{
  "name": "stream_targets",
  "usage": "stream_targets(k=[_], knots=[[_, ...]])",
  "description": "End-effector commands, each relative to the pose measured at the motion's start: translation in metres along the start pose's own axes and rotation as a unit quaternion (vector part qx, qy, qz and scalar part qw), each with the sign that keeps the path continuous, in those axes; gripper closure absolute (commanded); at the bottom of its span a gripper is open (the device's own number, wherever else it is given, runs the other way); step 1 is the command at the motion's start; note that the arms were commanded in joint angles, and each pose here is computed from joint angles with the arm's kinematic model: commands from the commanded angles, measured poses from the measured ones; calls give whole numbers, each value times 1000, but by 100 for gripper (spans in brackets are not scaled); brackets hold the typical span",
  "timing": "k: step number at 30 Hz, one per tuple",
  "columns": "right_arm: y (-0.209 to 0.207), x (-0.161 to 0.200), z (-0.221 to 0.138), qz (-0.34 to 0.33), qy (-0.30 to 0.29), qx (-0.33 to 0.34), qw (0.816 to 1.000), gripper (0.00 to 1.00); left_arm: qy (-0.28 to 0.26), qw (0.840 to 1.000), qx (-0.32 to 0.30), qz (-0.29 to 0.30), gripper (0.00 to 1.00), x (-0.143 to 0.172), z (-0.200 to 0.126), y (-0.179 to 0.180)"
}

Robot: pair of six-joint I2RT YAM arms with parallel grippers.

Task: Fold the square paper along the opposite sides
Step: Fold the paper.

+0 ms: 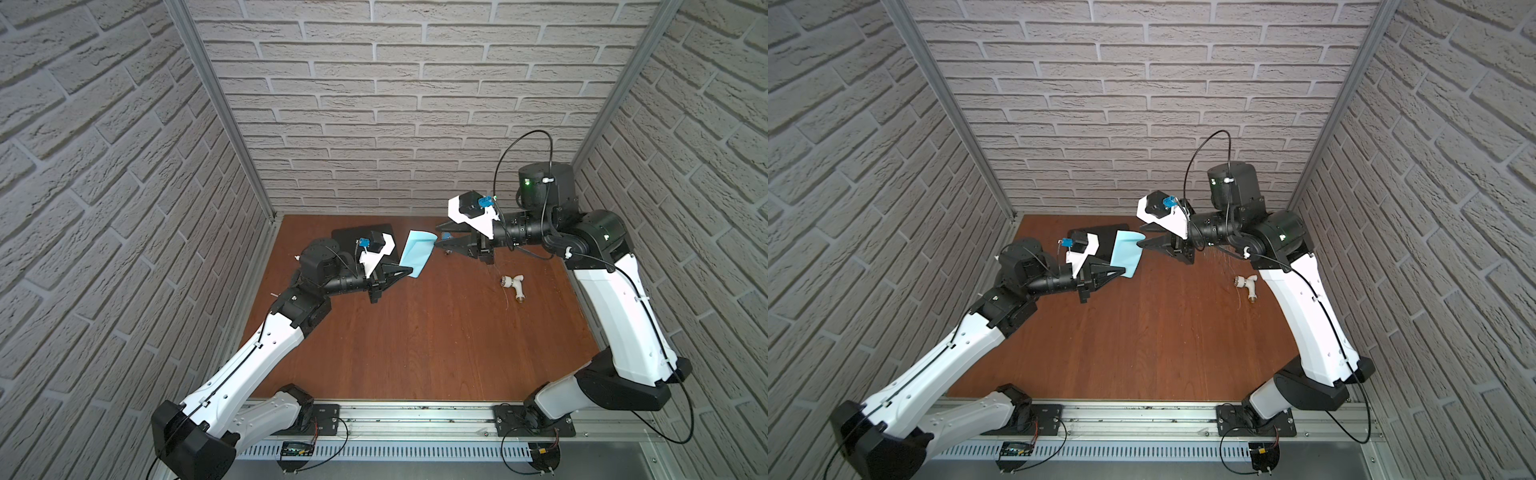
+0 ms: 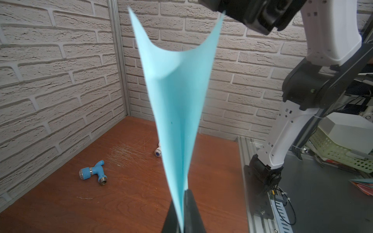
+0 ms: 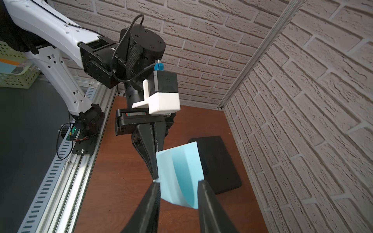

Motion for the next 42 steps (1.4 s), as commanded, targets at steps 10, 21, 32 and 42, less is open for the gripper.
stream_targets(k=[10, 21, 32, 42], knots=[[12, 14, 1, 2, 42, -36, 998, 23, 21, 1000, 13, 5, 96, -1, 2, -9], [10, 23, 10, 64, 14, -74, 995, 15, -27, 998, -10, 50, 97, -26, -16, -19], [12, 16, 19, 90, -50, -110, 989, 26, -63, 996, -7, 58, 98, -31, -12, -18], [12, 13, 20, 90, -55, -118, 987, 51, -71, 996, -1, 55, 98, -31, -7, -14]])
Point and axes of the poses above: each gripper's point midway between its finger pads, its own z axis out along the fingers, its own y axis along the line the jaws close on, x = y × z, the point moved 3 cm from there along -z, back along the fingers, and after that the axes turned 13 degrees about z, right-handed, at the moved point
